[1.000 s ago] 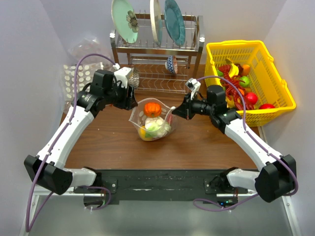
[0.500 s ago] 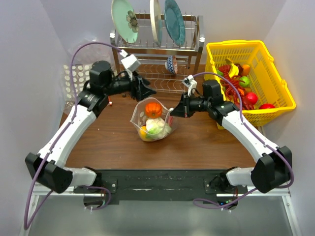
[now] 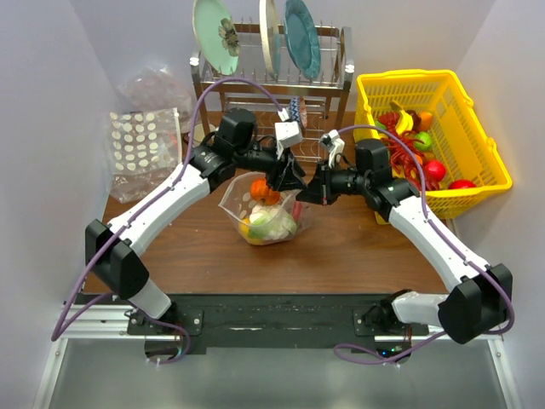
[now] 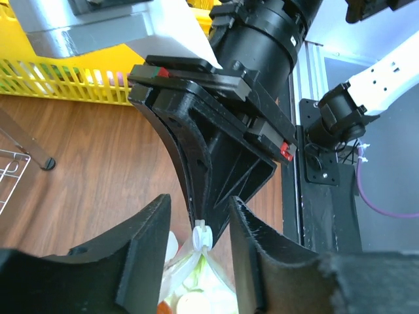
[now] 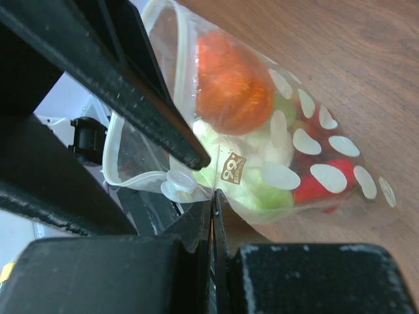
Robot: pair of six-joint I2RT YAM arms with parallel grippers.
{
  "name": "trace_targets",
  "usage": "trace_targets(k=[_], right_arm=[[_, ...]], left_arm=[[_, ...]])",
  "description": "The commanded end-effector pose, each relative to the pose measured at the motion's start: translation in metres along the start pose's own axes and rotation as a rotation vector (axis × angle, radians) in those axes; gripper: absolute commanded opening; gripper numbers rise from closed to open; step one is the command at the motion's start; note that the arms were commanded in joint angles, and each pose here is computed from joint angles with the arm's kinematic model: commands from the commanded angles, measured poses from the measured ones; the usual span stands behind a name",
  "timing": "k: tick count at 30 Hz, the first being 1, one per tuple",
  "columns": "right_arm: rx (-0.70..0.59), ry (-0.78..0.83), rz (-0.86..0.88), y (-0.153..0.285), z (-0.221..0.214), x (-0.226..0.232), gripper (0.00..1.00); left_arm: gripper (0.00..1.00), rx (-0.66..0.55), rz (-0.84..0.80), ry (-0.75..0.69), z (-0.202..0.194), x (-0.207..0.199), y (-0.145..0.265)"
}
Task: Place the food in the zip-top bag and seal the zipper
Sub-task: Zip the zipper food storage bag at the center of the board.
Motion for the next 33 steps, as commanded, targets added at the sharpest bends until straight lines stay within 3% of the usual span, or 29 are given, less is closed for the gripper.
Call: trace_targets(k=[1,9,15,23,26,27,30,32,33], right_arm=[[-0.073,0.067,0.057,0.011,0.020,0.018,0.00],[-0.081,0.069,0.064,0.012,0.021,0.020,0.00],[-0.079,0.064,0.068,0.011,0.020,0.020,0.00],[-0.082,0.064,0.066,0.012,0.019,0.020,0.00],[-0.082,0.066,0.069,0.012,0.018,0.021,0.00],[-0.084,0.065,0.067,0.012,0.018,0.020,0.00],[-0.083,0.062,0.068,0.012,0.018,0.020,0.00],[-0.084,0.061,0.067,0.012,0.018,0.020,0.00],[-0.086,0.062,0.066,0.013,0.018,0.020,0.00]], left_arm=[[0.44,-0.035,-0.028,-0.110,0.013,-0.015,0.010],[0.40,0.000,-0.024,-0.098,0.000,-0.016,0.010],[0.44,0.016,-0.012,-0.091,-0.008,-0.018,0.011],[0.28,0.040,0.015,-0.073,-0.013,-0.016,0.007],[0.19,0.051,0.055,-0.067,-0.014,-0.011,0.005],[0.12,0.056,0.057,-0.065,-0.015,-0.010,0.004],[0.06,0.061,0.067,-0.063,-0.014,-0.010,0.003],[0.11,0.064,0.067,-0.063,-0.014,-0.011,0.004],[0.18,0.063,0.063,-0.068,-0.014,-0.012,0.005]])
Point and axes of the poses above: each gripper's point midway between its finger pads, its own y axis back along the fingers, its own x axis along the line the jaws close on, z = x × y, the point moved 9 cm from there along y, back along the fingers, and after that the axes turned 6 degrees about y, right-handed, at the moved point
